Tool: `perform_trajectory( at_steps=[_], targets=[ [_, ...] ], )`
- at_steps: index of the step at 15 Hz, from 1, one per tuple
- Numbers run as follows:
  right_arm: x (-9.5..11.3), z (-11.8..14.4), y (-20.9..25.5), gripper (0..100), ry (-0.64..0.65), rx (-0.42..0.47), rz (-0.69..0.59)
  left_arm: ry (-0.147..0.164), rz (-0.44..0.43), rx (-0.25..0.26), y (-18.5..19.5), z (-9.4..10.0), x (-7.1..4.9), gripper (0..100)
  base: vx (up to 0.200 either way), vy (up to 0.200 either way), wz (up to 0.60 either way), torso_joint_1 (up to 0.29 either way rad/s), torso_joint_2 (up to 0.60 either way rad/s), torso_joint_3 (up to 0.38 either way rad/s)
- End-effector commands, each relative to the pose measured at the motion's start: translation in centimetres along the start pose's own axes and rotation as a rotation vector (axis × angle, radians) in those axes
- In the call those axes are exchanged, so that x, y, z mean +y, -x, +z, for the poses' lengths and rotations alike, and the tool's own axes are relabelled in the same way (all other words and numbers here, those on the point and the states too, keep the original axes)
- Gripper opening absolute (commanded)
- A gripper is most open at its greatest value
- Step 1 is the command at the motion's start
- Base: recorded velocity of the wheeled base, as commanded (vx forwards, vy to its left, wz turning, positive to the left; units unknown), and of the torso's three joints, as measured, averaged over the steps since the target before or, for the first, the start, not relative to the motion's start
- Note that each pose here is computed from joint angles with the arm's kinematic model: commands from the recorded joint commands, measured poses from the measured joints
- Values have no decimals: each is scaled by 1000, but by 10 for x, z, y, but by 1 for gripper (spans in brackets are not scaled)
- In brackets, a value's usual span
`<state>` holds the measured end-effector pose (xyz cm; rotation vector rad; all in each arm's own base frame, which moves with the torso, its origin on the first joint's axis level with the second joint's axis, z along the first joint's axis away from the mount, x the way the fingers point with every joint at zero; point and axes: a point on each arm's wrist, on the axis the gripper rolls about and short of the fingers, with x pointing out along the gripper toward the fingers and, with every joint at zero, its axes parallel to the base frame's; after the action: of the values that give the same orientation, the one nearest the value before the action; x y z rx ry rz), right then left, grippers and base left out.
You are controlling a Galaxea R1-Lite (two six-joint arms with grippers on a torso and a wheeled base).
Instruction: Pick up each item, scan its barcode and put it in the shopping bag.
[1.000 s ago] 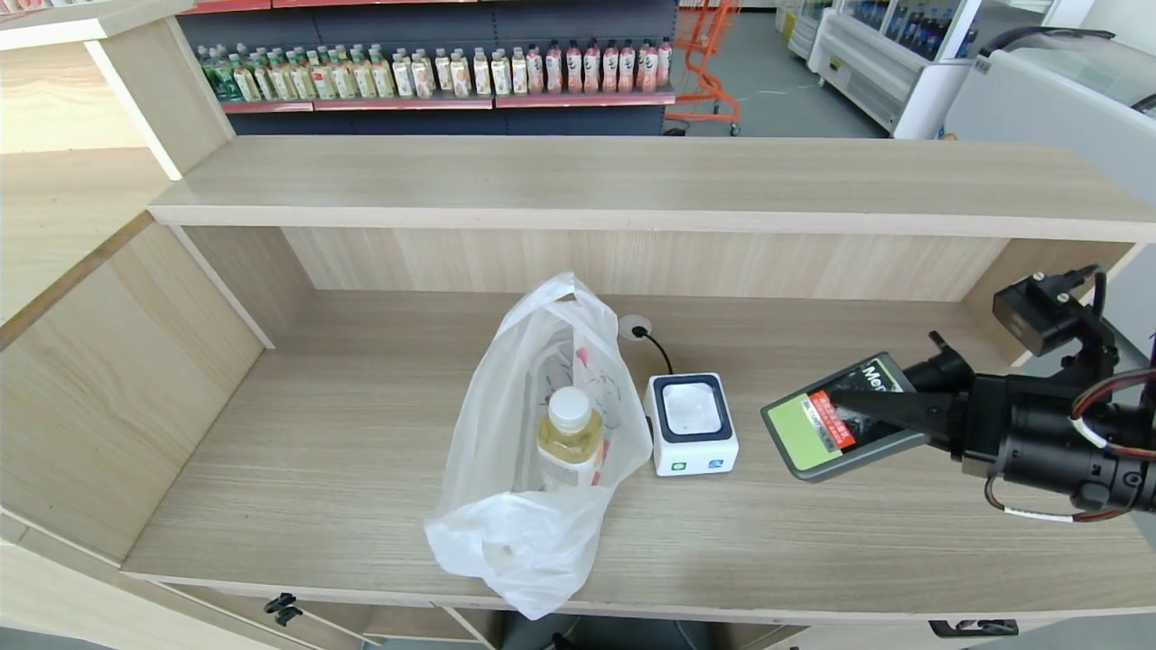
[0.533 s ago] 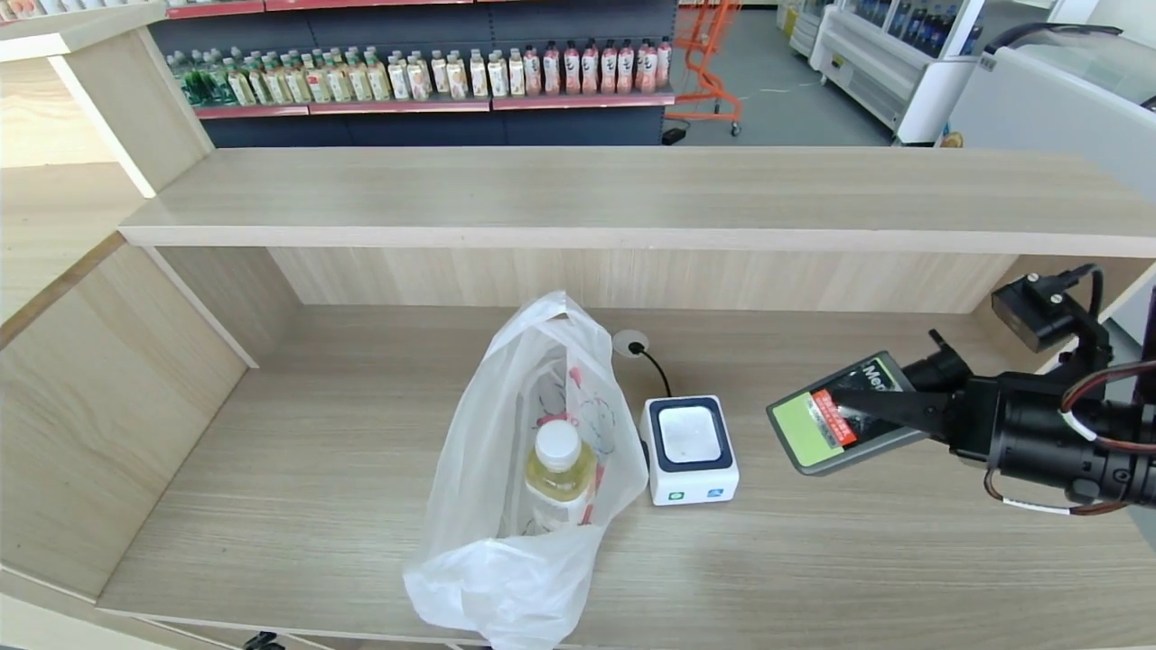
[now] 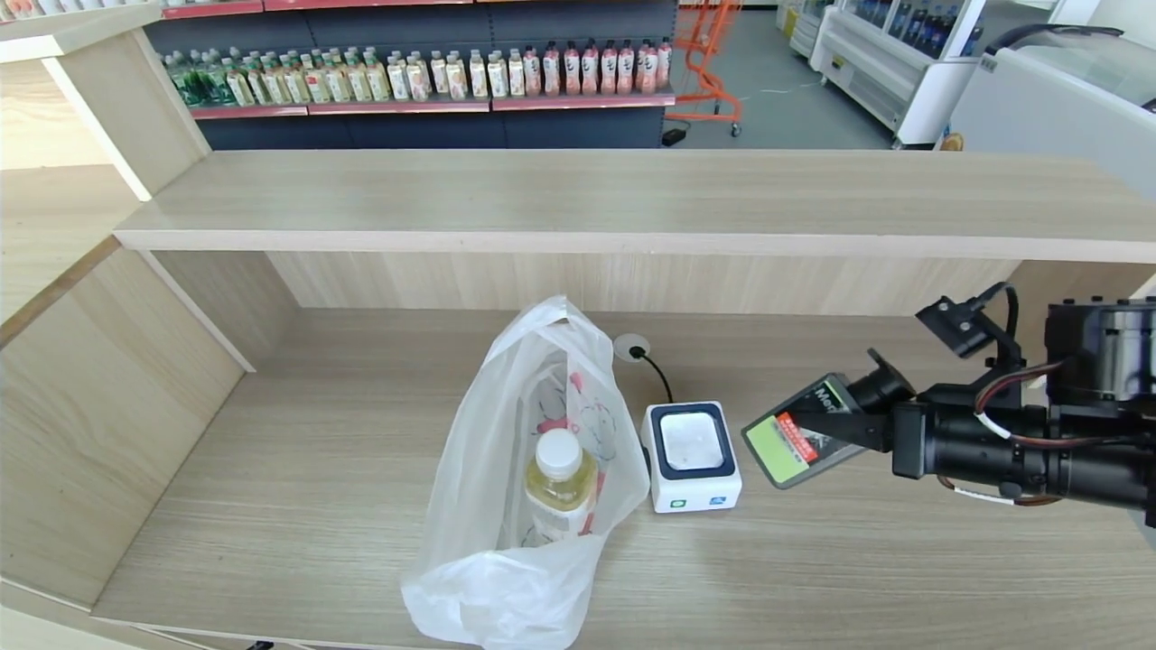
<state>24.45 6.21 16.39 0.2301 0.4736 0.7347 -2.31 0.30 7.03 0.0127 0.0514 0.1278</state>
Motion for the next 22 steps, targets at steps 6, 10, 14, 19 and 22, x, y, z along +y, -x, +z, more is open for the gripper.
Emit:
perform_trajectory(
  at_steps=[6, 10, 14, 19, 22],
  targets=[
    [-12, -9, -42, 0, 26, 85, -11, 0, 1, 0, 0, 0, 0, 100, 0, 0, 0, 0, 0, 0],
    [-18, -9, -62, 0, 54, 52, 12, 0, 1, 1, 0, 0, 0, 100, 0, 0, 0, 0, 0, 0],
    [-12, -18, -75, 0, 57, 82, 47, 0, 1, 1, 0, 0, 0, 100, 0, 0, 0, 0, 0, 0],
    [-17, -23, -93, 0, 81, 56, 61, 0, 1, 0, 0, 0, 0, 100, 0, 0, 0, 0, 0, 0],
    [-19, -24, -98, 0, 81, 63, 58, 0, 1, 0, 0, 0, 0, 100, 0, 0, 0, 0, 0, 0]
  ],
)
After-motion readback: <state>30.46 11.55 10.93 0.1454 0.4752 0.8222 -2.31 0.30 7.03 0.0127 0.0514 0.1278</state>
